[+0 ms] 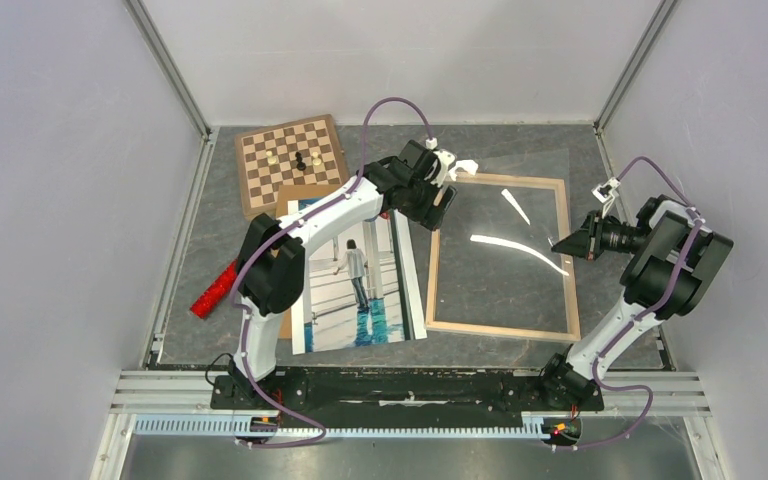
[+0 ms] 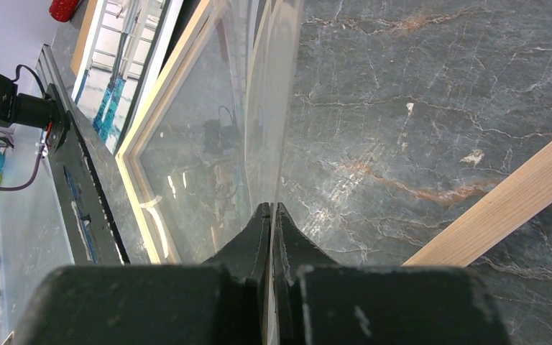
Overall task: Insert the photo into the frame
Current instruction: Place the photo frame item in the photo frame.
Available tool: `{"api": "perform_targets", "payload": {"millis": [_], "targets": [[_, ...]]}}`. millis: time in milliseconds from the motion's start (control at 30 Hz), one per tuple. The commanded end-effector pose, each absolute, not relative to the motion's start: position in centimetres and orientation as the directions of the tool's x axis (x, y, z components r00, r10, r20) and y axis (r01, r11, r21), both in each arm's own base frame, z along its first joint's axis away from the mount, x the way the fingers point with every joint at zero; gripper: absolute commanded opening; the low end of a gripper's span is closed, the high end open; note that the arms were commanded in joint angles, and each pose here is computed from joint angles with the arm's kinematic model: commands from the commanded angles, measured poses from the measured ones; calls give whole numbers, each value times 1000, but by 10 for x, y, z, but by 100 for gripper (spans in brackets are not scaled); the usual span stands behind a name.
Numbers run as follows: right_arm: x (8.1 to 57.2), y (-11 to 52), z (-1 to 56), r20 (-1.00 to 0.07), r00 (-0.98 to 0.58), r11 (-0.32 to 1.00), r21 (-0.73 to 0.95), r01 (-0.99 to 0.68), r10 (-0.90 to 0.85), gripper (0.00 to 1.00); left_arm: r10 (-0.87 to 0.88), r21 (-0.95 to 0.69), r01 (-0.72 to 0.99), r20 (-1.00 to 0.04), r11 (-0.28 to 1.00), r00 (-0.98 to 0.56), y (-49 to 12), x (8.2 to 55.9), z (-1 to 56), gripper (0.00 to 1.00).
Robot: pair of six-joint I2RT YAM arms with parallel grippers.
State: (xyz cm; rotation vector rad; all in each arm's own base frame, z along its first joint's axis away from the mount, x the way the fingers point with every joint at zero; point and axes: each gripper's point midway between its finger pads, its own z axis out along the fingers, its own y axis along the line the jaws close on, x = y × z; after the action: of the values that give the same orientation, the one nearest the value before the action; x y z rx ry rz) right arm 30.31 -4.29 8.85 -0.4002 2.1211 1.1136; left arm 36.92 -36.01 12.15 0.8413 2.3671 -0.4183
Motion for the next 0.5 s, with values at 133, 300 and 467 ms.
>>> {"api": "perform_targets", "payload": {"millis": [133, 300, 467], "targets": [[320, -46, 96, -768, -639, 575, 545, -610, 51, 0, 456, -63, 676, -691, 734, -561, -363, 381, 159, 86], [324, -48, 97, -773, -633, 578, 538, -613, 48, 0, 455, -63, 676, -693, 735, -559, -364, 382, 159, 86], [327, -50, 98, -775, -629, 577, 539, -614, 54, 0, 459, -62, 676, -689, 734, -561, -364, 382, 157, 87]]}}
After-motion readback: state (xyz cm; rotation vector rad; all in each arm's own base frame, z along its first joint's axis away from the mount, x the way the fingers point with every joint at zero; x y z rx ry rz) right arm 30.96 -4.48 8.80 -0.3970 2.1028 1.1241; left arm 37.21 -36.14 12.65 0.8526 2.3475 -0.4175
